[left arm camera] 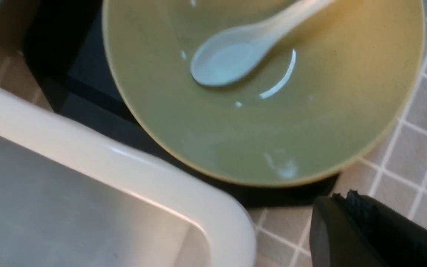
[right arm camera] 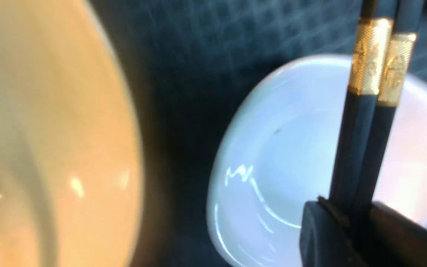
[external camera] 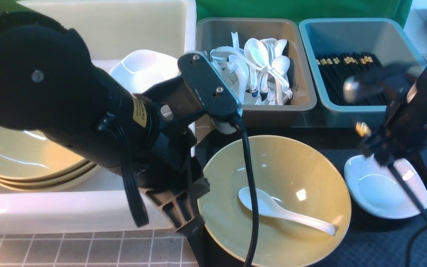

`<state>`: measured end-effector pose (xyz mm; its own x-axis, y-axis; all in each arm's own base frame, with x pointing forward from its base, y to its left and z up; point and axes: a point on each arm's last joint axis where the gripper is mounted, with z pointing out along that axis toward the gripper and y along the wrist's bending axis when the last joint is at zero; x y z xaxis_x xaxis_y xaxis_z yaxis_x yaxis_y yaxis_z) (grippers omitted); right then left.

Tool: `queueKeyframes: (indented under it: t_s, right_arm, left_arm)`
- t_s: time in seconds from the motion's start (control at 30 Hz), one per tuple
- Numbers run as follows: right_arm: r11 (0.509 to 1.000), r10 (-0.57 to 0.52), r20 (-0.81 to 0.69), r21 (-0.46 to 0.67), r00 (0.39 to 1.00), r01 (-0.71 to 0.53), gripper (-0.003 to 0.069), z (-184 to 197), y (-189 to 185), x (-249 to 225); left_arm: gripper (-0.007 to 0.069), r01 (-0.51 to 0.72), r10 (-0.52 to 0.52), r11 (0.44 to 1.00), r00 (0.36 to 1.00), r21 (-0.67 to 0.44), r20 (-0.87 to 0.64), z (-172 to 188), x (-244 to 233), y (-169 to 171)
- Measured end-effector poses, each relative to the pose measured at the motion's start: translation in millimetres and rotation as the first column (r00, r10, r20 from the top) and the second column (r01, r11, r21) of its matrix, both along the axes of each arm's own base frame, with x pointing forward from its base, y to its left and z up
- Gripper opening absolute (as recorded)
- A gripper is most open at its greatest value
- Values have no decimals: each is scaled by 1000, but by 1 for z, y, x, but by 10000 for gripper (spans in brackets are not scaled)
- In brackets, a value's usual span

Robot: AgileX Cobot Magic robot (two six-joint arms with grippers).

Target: On grey table put chopsticks spoon bowls plates into blue grey white boxes.

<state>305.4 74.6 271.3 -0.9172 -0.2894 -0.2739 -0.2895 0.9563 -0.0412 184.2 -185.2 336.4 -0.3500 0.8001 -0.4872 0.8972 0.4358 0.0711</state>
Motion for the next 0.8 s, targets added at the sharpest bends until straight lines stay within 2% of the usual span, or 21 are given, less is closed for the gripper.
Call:
queueKeyframes:
  t_s: [0.2, 0.4, 0.6, 0.7, 0.8]
  right_arm:
    - [999, -14, 180, 44, 983, 6, 117, 53, 0, 22]
    - [993, -91, 300, 96, 950, 65, 117, 77, -4, 77]
    - [968, -234, 405, 186, 884, 171, 117, 75, -19, 149]
    - [949, -299, 420, 226, 857, 220, 117, 62, -27, 178]
    - [940, -327, 404, 231, 854, 250, 117, 39, -33, 201]
  left_arm:
    - [-10, -64, 71, 993, 994, -97, 78, -3, 28, -14]
    - [-10, -128, 142, 983, 985, -133, 103, -4, 75, -29]
    - [-10, -80, 124, 979, 963, -185, 240, 10, 99, -40]
    - [-10, -83, 135, 977, 953, -197, 271, 13, 103, -37]
    - [-10, -90, 141, 978, 951, -190, 275, 13, 106, -34]
